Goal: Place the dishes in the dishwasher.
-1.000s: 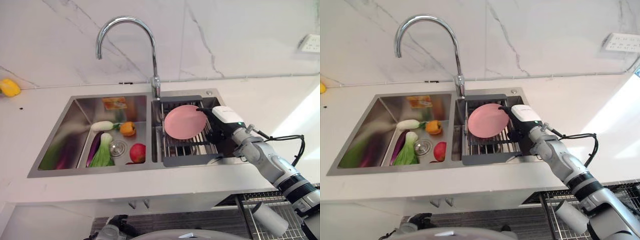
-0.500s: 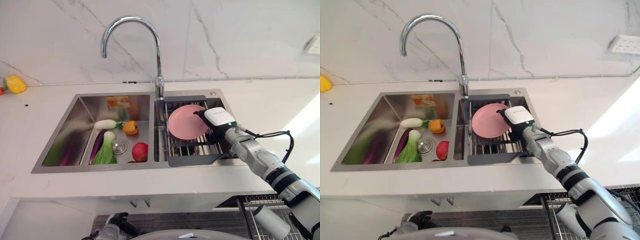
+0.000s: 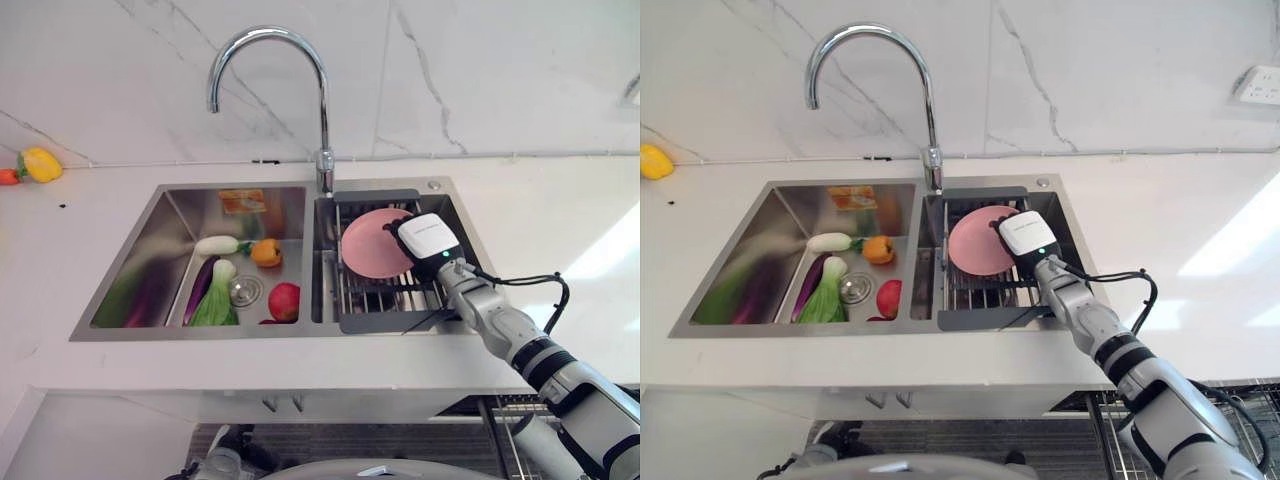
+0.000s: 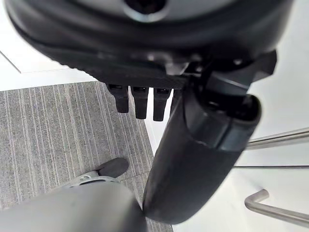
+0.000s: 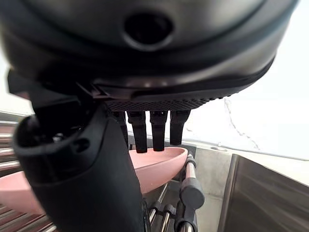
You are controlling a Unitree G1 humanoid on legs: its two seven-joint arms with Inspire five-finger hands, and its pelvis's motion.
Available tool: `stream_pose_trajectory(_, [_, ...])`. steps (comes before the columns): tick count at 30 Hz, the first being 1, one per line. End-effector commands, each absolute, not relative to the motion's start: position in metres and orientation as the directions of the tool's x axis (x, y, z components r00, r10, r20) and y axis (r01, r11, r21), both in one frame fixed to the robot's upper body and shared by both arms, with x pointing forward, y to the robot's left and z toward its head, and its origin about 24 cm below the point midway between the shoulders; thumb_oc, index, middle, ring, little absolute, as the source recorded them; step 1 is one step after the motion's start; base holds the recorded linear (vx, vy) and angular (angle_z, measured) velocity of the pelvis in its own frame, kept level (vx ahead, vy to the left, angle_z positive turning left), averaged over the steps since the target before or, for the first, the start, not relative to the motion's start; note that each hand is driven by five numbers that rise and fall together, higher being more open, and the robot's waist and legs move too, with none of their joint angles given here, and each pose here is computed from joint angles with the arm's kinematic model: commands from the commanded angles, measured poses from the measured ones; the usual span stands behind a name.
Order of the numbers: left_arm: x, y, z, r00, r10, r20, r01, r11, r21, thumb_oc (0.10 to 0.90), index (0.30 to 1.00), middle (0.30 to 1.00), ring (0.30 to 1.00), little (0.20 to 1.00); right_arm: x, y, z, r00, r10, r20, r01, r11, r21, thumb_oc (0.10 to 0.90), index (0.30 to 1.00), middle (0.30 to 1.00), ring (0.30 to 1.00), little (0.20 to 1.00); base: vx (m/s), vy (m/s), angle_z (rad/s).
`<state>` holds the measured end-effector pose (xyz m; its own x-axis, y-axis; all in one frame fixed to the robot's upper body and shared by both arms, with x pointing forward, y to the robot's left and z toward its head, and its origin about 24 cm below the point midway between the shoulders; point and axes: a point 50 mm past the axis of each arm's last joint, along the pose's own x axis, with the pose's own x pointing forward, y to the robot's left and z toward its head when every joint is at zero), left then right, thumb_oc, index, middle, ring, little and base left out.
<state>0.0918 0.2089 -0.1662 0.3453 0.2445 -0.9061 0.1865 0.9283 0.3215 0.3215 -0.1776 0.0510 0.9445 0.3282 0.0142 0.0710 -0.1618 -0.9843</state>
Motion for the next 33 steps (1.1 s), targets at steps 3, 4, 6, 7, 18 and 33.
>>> stream_pose_trajectory(3, [0.096,0.188,-0.169,0.347,0.204,-0.916,0.285,0.907,0.310,0.800,0.900,0.900,0.900,0.900,0.345,-0.156,0.120,0.858,0.378,0.347,0.396,-0.060,-0.916,0.400,0.300,0.300,0.300,0.300,0.00,0.000,0.00])
stream_pose_trajectory(4, [0.095,0.188,-0.169,0.347,0.205,-0.915,0.290,0.905,0.313,0.800,0.900,0.900,0.900,0.900,0.344,-0.155,0.121,0.853,0.378,0.359,0.404,-0.044,-0.914,0.400,0.300,0.300,0.300,0.300,0.00,0.000,0.00])
stream_pose_trajectory(6, [0.095,0.188,-0.169,0.347,0.206,-0.915,0.299,0.901,0.316,0.800,0.900,0.900,0.900,0.900,0.340,-0.153,0.124,0.840,0.386,0.382,0.418,-0.009,-0.909,0.400,0.300,0.300,0.300,0.300,0.00,0.000,0.00])
stream_pose_trajectory(7, [0.095,0.188,-0.169,0.347,0.208,-0.915,0.302,0.898,0.319,0.800,0.900,0.900,0.900,0.900,0.338,-0.152,0.127,0.830,0.389,0.400,0.432,0.008,-0.902,0.400,0.300,0.300,0.300,0.300,0.00,0.000,0.00])
stream_pose_trajectory(18, [0.090,0.192,-0.170,0.335,0.222,-0.916,0.326,0.884,0.334,0.800,0.900,0.900,0.900,0.900,0.312,-0.152,0.145,0.756,0.373,0.538,0.494,0.215,-0.843,0.400,0.300,0.300,0.300,0.300,0.00,-0.002,-0.01])
stream_pose_trajectory(33, [0.082,0.201,-0.170,0.304,0.265,-0.915,0.297,0.886,0.355,0.800,0.900,0.900,0.900,0.900,0.287,-0.201,0.186,0.611,0.096,0.786,0.728,0.324,-0.605,0.400,0.300,0.300,0.300,0.300,-0.01,0.000,-0.05])
